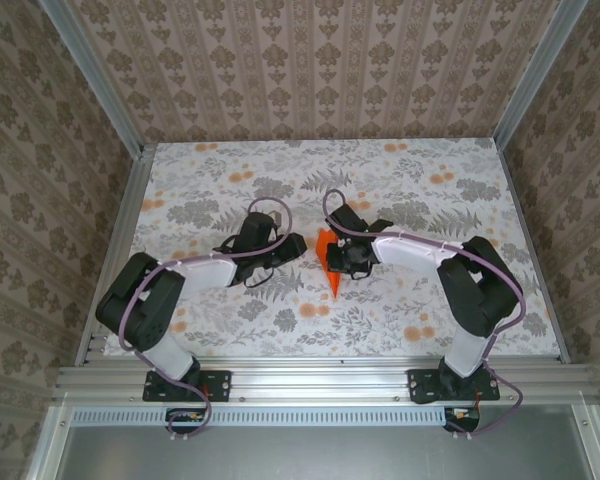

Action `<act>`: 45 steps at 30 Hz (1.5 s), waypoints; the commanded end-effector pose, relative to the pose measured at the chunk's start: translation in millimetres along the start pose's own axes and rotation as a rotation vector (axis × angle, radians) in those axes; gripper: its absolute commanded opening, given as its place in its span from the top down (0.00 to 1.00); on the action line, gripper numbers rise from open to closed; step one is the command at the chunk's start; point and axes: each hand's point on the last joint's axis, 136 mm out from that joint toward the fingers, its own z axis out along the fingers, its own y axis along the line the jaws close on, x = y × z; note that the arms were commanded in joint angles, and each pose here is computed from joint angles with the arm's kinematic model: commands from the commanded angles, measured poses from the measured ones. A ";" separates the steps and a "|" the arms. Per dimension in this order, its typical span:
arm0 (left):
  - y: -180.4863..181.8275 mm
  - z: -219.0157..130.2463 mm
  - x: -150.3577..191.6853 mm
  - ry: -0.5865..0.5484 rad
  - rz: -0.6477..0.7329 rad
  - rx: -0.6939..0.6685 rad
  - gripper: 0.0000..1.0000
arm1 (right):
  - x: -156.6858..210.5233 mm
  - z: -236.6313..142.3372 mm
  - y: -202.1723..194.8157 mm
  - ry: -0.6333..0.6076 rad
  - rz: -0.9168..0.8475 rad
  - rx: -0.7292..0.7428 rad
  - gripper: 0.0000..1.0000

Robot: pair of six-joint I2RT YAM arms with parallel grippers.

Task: Fold a paper plane with a square sheet of paper (pick it up from the middle)
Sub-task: Move the paper plane to the center of the table.

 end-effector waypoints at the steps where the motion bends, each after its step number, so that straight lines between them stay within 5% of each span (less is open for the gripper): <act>1: 26.8 -10.4 -0.3 -0.022 -0.021 -0.096 0.53 | 11.0 5.5 -15.3 0.061 -0.070 0.136 0.85; 16: 47.3 -24.3 -2.1 -0.047 -0.013 -0.187 0.55 | 9.9 23.6 -4.4 0.083 -0.136 0.237 0.76; 33: 57.5 -28.2 -2.6 -0.047 -0.024 -0.209 0.53 | 6.9 31.0 -6.0 0.083 -0.186 0.335 0.91; 45: 74.3 -46.9 -11.1 -0.082 -0.043 -0.264 0.48 | -72.9 12.0 5.8 -0.046 -0.404 0.287 0.94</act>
